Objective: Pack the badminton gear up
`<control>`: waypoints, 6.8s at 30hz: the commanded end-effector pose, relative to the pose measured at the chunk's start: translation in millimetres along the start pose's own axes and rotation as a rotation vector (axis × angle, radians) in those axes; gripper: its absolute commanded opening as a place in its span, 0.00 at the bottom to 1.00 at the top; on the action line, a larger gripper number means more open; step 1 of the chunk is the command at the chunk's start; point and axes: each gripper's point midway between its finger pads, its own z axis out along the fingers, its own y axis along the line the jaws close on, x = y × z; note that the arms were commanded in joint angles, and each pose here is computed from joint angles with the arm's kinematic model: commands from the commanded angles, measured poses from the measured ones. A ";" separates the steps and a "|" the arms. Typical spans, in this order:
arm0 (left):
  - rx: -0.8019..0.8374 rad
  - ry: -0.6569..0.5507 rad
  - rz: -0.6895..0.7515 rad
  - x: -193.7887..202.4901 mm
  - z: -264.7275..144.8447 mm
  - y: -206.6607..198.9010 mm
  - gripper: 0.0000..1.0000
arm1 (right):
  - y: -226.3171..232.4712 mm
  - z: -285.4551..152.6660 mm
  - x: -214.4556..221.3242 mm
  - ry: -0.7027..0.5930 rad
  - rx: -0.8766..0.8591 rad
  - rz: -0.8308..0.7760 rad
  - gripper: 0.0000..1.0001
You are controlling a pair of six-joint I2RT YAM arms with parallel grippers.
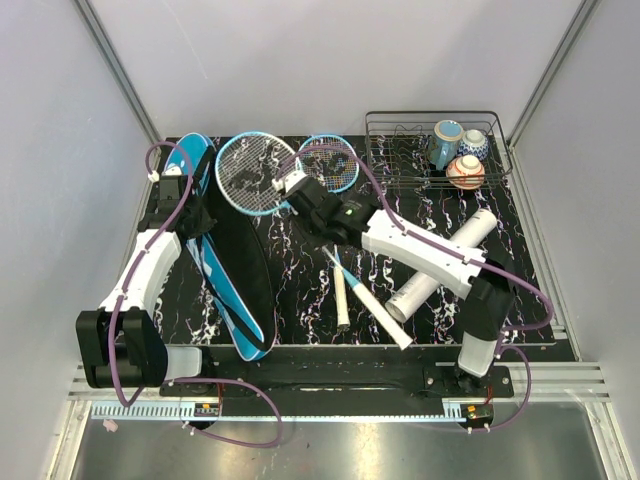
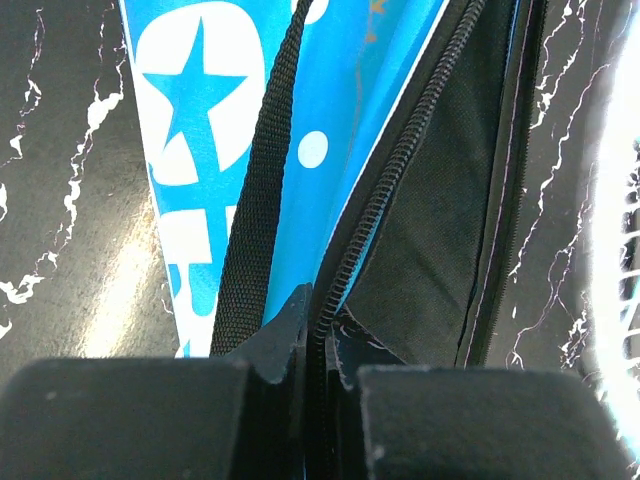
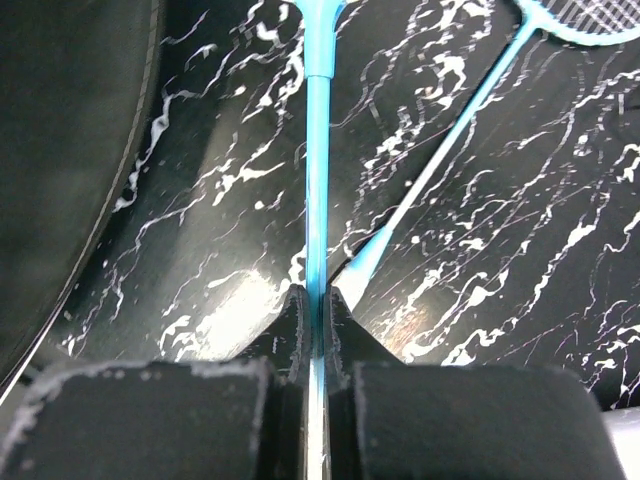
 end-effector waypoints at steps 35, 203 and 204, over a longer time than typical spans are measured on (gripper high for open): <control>0.610 -0.143 0.116 -9.1 -53.7 -114.2 0.00 | 93.5 7.7 -69.3 -0.127 -0.089 -0.078 0.00; 0.307 0.027 -0.285 15.5 3.7 -82.0 0.00 | -65.7 -18.3 -12.0 -0.145 0.256 0.071 0.00; 0.309 0.031 -0.290 14.4 6.1 -83.6 0.00 | -63.1 -24.9 -9.0 -0.152 0.250 0.072 0.00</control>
